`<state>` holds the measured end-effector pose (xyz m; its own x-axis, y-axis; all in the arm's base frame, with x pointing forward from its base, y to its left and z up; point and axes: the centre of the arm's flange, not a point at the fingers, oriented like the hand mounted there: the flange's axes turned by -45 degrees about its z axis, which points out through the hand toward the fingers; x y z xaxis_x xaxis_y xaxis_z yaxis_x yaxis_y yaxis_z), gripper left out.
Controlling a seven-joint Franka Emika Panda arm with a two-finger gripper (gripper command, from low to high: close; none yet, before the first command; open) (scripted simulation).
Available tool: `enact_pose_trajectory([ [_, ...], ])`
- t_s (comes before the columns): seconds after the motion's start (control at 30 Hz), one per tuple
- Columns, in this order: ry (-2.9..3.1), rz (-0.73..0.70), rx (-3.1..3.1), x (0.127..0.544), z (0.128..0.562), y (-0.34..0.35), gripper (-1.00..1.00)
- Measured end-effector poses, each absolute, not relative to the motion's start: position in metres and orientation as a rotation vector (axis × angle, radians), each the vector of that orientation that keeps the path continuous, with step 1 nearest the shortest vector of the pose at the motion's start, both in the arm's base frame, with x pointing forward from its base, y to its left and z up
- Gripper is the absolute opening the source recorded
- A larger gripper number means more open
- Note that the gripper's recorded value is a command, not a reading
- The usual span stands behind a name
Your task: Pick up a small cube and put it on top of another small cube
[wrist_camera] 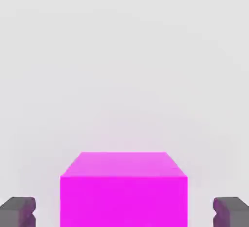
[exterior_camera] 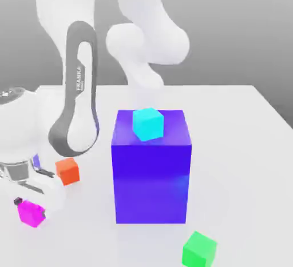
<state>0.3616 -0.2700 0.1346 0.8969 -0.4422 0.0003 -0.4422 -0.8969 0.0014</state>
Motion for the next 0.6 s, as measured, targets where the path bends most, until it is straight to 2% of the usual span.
enact_pose_trajectory([
  [0.13,-0.714,-0.001,3.059,0.361,0.131,-0.27,-1.0],
  [0.33,-0.674,0.0,3.07,0.368,0.189,-0.262,-1.0],
  [0.6,-0.018,0.0,3.15,0.455,0.214,-0.114,-1.0],
])
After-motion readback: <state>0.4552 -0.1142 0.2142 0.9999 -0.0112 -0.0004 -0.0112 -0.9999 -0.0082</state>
